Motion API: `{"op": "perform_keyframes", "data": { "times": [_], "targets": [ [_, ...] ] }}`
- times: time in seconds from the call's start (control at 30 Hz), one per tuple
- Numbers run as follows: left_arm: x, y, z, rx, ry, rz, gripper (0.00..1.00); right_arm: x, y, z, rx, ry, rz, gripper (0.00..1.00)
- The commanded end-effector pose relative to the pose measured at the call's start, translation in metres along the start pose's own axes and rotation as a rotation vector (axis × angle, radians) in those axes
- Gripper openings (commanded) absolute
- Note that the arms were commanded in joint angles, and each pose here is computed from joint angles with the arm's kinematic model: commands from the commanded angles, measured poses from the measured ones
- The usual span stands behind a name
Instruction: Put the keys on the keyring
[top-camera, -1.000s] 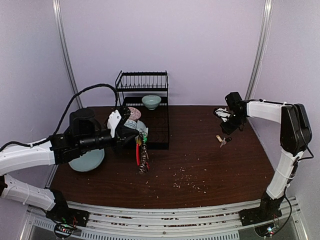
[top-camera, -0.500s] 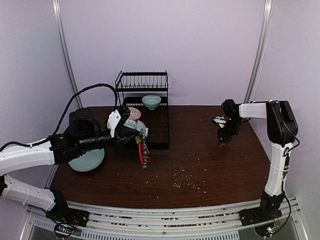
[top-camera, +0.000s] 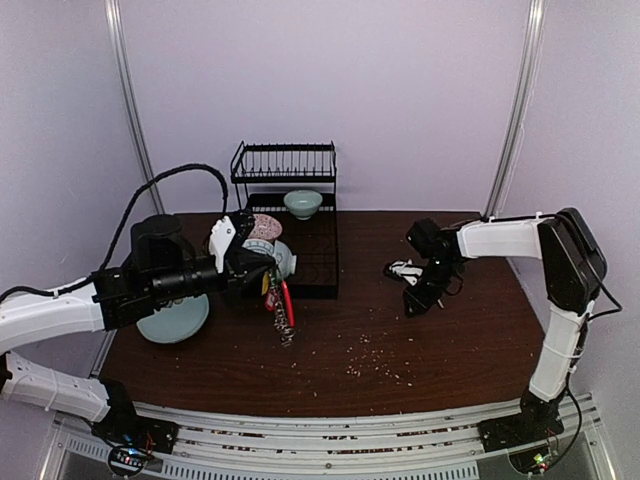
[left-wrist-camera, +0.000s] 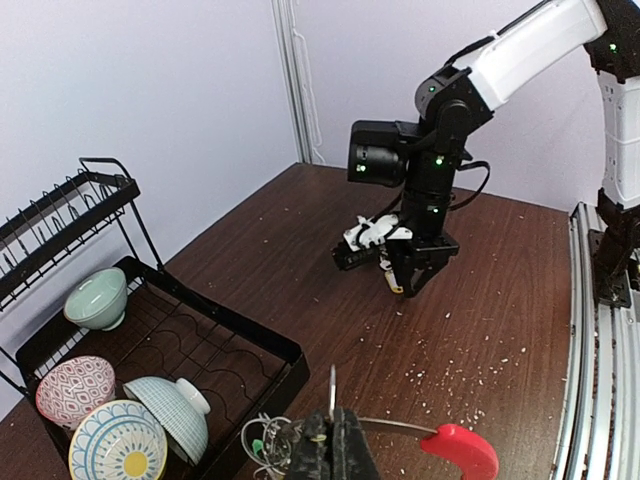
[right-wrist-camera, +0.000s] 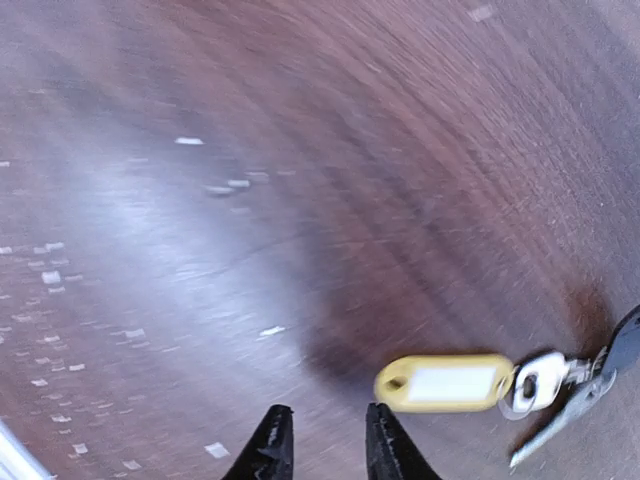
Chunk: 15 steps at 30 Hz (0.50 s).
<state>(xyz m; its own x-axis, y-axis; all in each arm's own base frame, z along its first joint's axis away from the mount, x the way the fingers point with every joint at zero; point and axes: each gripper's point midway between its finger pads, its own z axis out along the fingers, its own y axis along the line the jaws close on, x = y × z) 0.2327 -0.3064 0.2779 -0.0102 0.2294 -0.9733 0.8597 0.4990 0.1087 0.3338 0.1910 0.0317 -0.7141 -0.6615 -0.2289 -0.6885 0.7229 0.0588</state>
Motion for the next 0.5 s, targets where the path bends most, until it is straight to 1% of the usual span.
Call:
{"op": "perform_keyframes", "data": {
  "times": [0.0, 0.03, 0.13, 0.23, 0.3, 0.37, 0.47],
  "targets": [
    [-0.034, 0.006, -0.009, -0.017, -0.11, 0.015, 0.0, -0.008, 0.005, -0.037, -0.003, -0.094, 0.072, 0.27],
    [-0.035, 0.005, -0.009, -0.016, -0.113, 0.016, 0.0, -0.012, 0.001, -0.043, 0.014, -0.117, 0.089, 0.28],
    [-0.037, 0.005, -0.01, -0.017, -0.117, 0.017, 0.0, -0.019, -0.018, -0.054, 0.078, -0.153, 0.152, 0.35],
    [-0.037, 0.006, -0.012, -0.02, -0.118, 0.016, 0.0, -0.019, -0.054, -0.054, 0.2, -0.164, 0.281, 0.35],
    [-0.038, 0.006, -0.012, -0.019, -0.119, 0.017, 0.0, -0.012, -0.075, -0.043, 0.29, -0.11, 0.314, 0.37],
    [-0.037, 0.005, -0.012, -0.02, -0.118, 0.017, 0.0, -0.009, -0.079, -0.03, 0.292, -0.069, 0.312, 0.38],
    [-0.037, 0.006, -0.012, -0.023, -0.117, 0.016, 0.0, -0.016, -0.09, -0.018, 0.299, -0.07, 0.327, 0.41]
  ]
}}
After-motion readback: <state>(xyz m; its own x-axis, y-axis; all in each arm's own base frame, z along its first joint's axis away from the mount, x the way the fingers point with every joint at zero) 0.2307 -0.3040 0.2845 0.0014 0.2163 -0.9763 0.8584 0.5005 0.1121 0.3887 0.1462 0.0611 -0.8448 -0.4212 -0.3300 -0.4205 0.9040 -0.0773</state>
